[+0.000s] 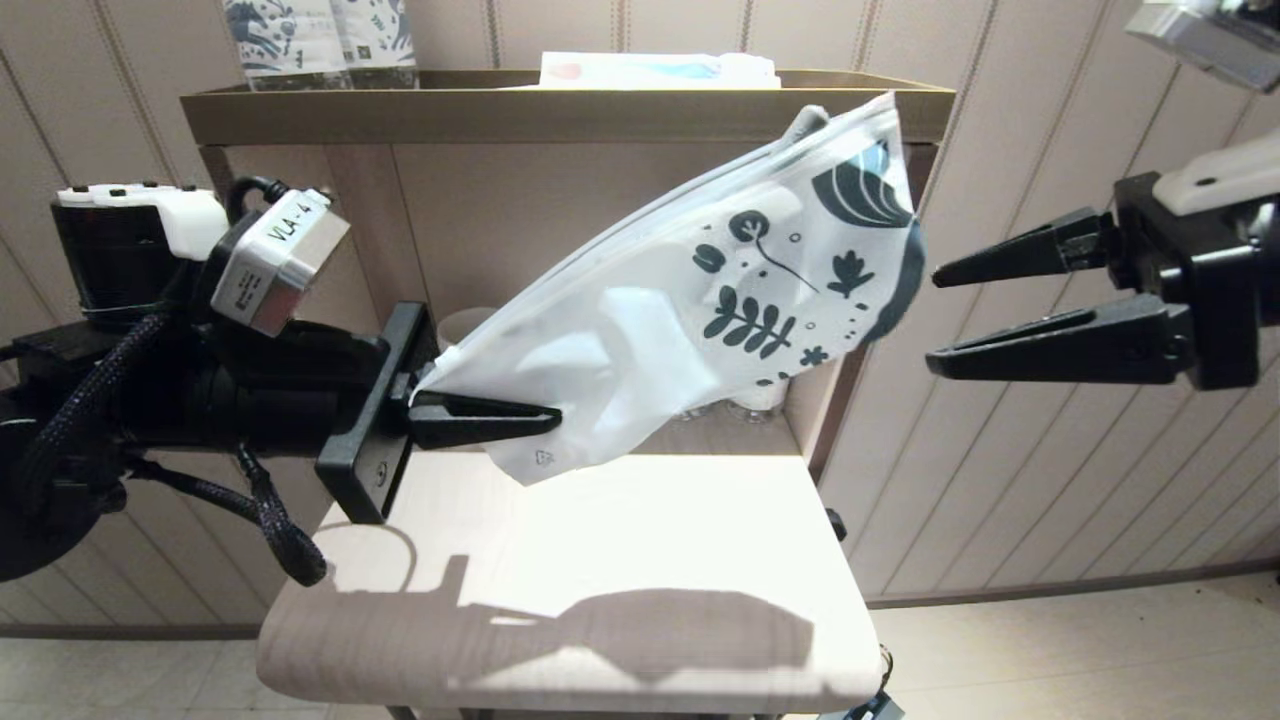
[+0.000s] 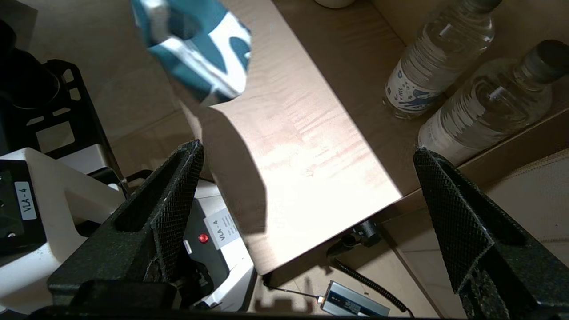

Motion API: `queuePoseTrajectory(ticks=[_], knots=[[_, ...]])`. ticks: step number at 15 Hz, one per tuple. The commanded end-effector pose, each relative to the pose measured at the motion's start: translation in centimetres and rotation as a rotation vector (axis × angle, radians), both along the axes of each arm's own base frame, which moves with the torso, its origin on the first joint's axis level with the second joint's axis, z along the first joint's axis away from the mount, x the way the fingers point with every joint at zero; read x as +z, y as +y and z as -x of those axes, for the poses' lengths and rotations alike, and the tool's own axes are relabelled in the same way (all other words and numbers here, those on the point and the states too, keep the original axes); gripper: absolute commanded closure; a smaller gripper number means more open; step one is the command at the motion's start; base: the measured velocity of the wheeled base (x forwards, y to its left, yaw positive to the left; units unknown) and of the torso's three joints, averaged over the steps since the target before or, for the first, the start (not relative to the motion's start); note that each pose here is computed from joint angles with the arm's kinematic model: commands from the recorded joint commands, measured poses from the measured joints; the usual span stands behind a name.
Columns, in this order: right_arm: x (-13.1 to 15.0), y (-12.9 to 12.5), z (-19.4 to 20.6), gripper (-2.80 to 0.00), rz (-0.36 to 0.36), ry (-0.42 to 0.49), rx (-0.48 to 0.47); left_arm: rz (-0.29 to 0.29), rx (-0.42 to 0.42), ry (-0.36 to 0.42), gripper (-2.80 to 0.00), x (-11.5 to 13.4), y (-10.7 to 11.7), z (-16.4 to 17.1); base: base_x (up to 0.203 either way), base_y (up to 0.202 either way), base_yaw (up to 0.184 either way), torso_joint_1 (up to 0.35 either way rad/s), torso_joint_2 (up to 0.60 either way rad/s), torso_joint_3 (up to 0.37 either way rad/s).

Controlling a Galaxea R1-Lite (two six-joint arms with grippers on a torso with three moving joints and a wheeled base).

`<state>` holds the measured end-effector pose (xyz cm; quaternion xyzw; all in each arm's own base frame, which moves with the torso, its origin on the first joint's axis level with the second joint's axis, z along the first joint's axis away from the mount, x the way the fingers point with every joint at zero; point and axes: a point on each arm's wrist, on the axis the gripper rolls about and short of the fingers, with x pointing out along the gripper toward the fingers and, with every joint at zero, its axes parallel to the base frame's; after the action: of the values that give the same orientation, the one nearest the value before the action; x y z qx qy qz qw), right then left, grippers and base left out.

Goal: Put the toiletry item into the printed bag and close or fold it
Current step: Place the toothbrush in the storage bag

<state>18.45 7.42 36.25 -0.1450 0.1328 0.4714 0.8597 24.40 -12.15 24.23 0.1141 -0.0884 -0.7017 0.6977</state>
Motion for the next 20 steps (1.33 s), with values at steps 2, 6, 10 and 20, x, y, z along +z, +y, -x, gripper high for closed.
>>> queuePoseTrajectory(ticks=[2,6,10,20], knots=[[0.7,0.1,0.1,-2.80,-0.009,-0.025,0.008,-0.008,-0.012,0.020,0.00,-0.7,-0.4,-0.4,0.000,0.000,0.000,0.000,0.00,0.000],[2.4,1.1,-0.1,-2.80,-0.053,-0.047,0.044,-0.010,-0.034,0.028,0.00,-0.9,-0.9,-0.5,0.000,0.000,0.000,0.000,0.00,0.000],[2.1,3.5,-1.1,-2.80,-0.063,0.005,0.112,-0.010,-0.038,0.028,0.00,-0.9,-0.9,-0.4,0.000,0.000,0.000,0.000,0.00,0.000],[5.3,4.3,1.4,-2.80,-0.099,-0.106,-0.021,-0.088,0.007,0.213,0.00,-0.2,-1.8,-2.4,0.000,0.000,0.000,0.000,0.00,0.000]])
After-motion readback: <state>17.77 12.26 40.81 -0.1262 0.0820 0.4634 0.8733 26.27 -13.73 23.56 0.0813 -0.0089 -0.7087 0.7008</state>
